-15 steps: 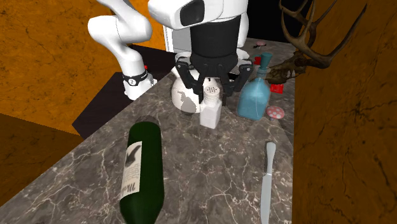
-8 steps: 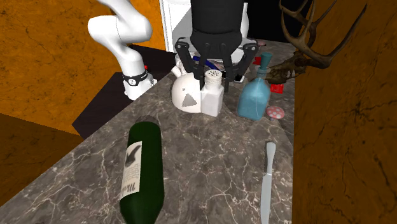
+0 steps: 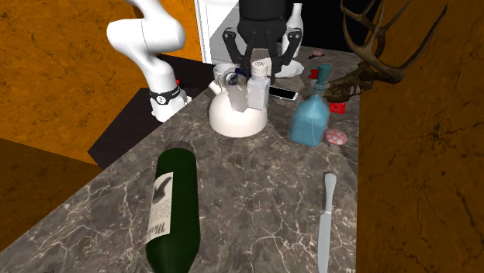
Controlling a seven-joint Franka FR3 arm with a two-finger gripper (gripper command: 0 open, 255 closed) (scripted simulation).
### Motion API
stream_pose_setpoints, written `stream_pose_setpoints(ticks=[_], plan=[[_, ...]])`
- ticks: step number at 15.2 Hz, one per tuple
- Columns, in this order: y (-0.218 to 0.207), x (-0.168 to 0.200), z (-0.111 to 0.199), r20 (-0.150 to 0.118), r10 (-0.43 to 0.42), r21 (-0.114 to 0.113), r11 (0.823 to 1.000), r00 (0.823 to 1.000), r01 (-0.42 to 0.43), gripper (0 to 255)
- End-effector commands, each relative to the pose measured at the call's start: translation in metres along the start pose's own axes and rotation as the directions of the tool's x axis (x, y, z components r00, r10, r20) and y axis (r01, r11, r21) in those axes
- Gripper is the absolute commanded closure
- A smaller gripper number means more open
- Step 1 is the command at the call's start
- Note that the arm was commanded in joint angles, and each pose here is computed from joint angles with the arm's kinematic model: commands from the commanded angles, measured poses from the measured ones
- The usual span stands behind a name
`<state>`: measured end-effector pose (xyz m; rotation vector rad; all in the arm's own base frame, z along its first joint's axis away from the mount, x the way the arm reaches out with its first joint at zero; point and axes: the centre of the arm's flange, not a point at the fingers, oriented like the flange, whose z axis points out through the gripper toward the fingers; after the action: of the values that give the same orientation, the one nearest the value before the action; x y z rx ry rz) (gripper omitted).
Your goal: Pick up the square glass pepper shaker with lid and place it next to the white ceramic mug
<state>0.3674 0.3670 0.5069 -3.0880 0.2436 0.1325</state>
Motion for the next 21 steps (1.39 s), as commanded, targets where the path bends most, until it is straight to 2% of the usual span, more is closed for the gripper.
stream_pose_setpoints(ticks=[1,20,21], plan=[[0.004,-0.028,0.003,0.0,0.002,0.0,1.0,1.0,-0.002,255],[0.033,-0.276,0.022,0.0,0.002,0.0,1.0,1.0,-0.002,255],[0.036,-0.298,0.024,0.0,0.002,0.0,1.0,1.0,-0.002,255]])
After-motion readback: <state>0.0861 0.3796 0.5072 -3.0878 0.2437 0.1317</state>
